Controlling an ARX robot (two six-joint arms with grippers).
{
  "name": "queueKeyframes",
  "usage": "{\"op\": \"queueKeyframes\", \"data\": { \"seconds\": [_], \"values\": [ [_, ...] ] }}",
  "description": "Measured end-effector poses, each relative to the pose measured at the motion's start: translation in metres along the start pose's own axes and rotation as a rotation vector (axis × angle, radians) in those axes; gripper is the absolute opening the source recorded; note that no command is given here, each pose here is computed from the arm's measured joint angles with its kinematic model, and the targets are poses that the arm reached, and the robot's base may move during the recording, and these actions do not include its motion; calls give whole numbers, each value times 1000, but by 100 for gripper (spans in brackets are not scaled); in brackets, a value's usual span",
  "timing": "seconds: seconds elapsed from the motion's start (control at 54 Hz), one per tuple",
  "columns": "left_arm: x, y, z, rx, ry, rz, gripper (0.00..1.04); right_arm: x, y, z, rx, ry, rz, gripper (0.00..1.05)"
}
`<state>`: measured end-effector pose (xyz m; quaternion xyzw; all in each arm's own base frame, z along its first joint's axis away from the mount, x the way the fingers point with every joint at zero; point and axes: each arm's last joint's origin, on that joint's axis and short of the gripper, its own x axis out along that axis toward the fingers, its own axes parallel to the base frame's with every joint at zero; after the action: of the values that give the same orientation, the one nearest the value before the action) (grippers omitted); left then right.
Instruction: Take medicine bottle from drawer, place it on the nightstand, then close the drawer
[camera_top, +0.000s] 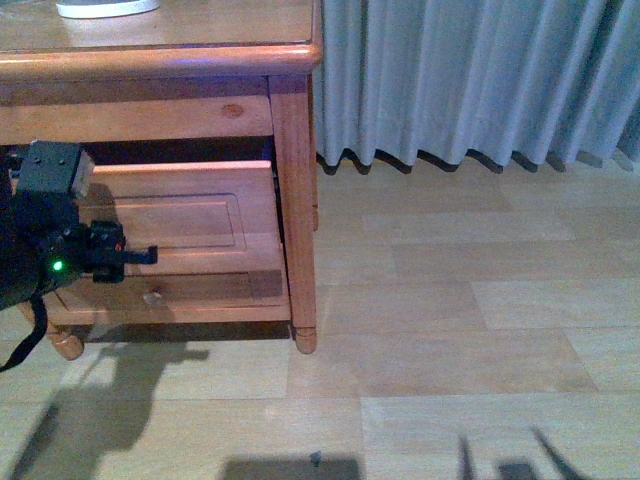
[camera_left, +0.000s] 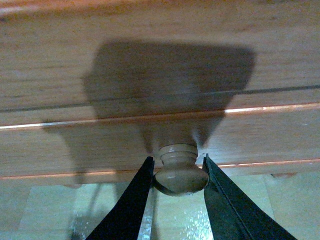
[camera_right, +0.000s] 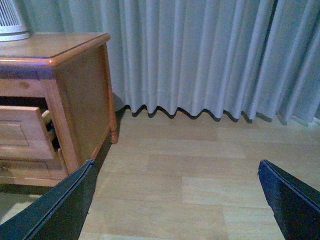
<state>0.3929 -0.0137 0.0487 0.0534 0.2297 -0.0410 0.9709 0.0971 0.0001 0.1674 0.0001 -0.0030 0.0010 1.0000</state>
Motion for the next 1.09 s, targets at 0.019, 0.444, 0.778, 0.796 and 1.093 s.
{"op": "queueKeyframes", "data": {
  "seconds": [0.019,0.444,0.778,0.796,1.093],
  "values": [
    [-3,-1,-2,0,1,-1,25,0,0,0,0,0,0,98],
    [-116,-18,-75,-34,36,1,25,0,0,0,0,0,0,98],
    [-172,-13,-109,-98,184,-48,76,0,0,0,0,0,0,98],
    [-175,-10,-107,-107,186,-45,80,0,0,0,0,0,0,98],
    [-218,37,-29,-144,51,-55,98,0,0,0,0,0,0,98]
  ]
}}
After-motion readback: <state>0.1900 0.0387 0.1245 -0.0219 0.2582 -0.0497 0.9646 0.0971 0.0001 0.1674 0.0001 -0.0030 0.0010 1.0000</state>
